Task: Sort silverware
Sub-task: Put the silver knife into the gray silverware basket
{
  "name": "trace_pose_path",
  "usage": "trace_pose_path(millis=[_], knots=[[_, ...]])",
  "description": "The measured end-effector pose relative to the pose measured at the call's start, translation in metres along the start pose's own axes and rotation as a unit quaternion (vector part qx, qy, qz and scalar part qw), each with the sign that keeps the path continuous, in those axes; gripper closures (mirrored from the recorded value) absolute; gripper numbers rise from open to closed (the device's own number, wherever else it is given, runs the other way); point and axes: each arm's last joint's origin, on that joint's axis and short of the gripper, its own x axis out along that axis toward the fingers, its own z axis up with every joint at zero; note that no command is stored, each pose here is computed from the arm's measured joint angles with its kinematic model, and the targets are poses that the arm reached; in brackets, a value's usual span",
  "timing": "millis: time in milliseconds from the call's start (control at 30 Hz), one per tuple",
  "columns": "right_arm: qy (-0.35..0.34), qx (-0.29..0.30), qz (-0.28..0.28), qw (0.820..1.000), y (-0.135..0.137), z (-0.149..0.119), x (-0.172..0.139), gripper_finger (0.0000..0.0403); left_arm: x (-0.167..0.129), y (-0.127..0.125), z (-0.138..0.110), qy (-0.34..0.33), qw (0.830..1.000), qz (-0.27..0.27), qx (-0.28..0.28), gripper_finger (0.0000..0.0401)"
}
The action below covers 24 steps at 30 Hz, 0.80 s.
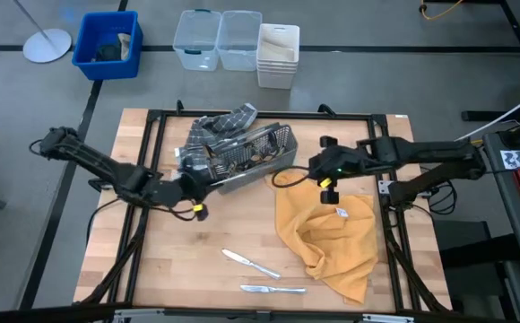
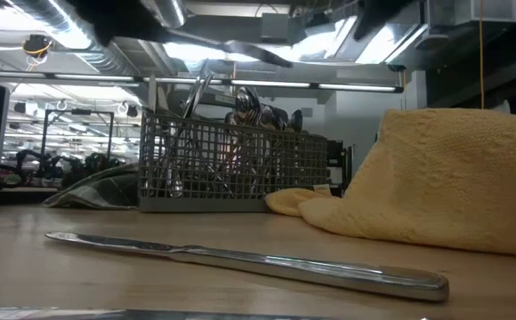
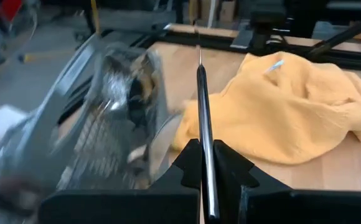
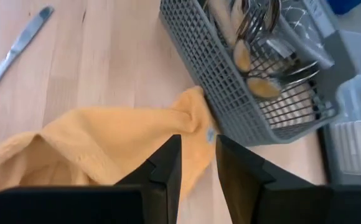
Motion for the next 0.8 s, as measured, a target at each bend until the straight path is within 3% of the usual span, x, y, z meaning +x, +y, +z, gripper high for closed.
trace_pose_path(millis=[167,267,467,600,733,800], knots=[[-0.081,0.052,0.0,0.995,0.008,-0.036,0.033,0.0304,-0.028,-0.001,-0.012,0.011,0.999,0.011,-0.042,0.0394],[-0.166,0.09,0.003,0.982,0.015,-0.048,0.061,0.0304,-0.041,-0.011,-0.018,-0.007,0.999,0.006,-0.05,0.0394],[-0.375,0.139,0.031,0.916,0.026,-0.062,0.107,0.0304,-0.059,-0.036,-0.035,-0.086,0.994,0.048,-0.054,0.0394],[-0.487,0.157,0.033,0.858,0.029,-0.059,0.121,0.0304,-0.063,-0.054,-0.051,-0.153,0.982,0.09,-0.056,0.0394],[-0.551,0.163,0.033,0.818,0.032,-0.043,0.137,0.0304,-0.057,-0.067,-0.067,-0.182,0.976,0.106,-0.058,0.0394],[-0.566,0.165,0.032,0.807,0.033,-0.03,0.145,0.0304,-0.05,-0.072,-0.074,-0.184,0.974,0.112,-0.067,0.0394]])
